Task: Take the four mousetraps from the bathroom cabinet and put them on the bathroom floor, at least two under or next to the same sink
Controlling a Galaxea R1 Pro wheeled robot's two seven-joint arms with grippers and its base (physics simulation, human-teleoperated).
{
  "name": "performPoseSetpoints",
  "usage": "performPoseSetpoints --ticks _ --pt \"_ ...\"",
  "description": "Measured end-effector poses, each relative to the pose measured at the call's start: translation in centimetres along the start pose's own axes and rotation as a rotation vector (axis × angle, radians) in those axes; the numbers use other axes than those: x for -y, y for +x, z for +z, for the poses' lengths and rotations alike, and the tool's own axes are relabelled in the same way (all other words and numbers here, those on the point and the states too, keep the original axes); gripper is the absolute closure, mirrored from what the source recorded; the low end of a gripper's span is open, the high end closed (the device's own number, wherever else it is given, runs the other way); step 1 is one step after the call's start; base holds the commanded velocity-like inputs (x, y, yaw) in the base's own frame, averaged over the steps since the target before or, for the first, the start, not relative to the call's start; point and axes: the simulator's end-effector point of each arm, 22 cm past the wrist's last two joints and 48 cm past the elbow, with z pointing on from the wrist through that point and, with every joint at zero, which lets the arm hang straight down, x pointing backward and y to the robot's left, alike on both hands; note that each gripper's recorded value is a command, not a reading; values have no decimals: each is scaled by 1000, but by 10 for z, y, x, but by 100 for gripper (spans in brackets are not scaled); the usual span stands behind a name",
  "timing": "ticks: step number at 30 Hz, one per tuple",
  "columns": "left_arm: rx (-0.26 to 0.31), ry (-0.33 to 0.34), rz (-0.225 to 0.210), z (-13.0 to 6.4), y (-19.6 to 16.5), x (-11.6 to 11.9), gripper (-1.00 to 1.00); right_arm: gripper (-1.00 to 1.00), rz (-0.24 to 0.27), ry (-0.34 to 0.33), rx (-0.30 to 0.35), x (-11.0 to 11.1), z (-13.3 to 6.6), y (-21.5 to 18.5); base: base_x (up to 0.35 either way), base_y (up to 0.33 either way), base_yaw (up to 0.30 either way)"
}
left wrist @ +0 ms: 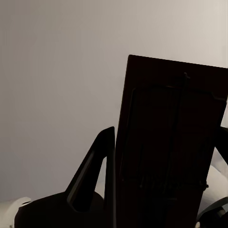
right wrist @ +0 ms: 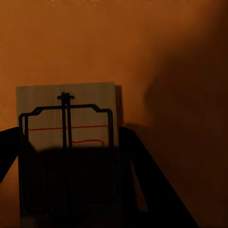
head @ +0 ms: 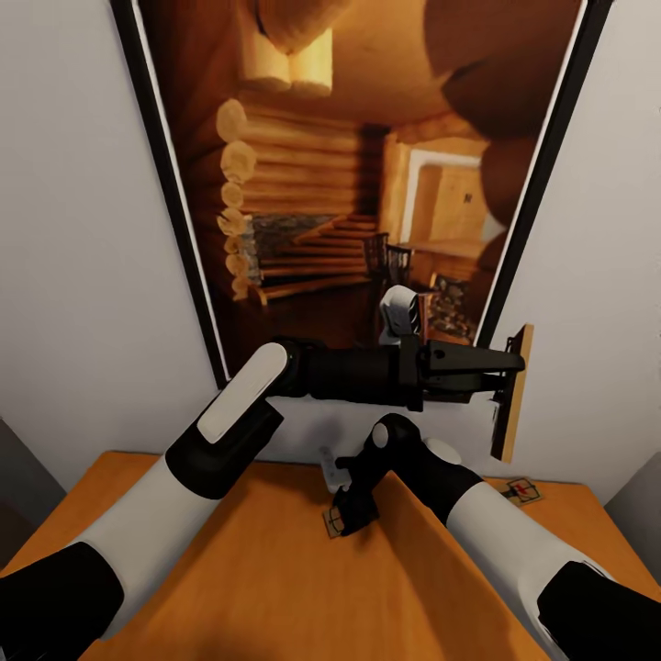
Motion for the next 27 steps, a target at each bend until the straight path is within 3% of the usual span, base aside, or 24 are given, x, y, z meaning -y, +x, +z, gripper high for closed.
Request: performPoseSetpoints --ticks 27 --pt "-1 2 0 8 -4 23 100 100 1 0 -2 -7 -19 -12 0 0 0"
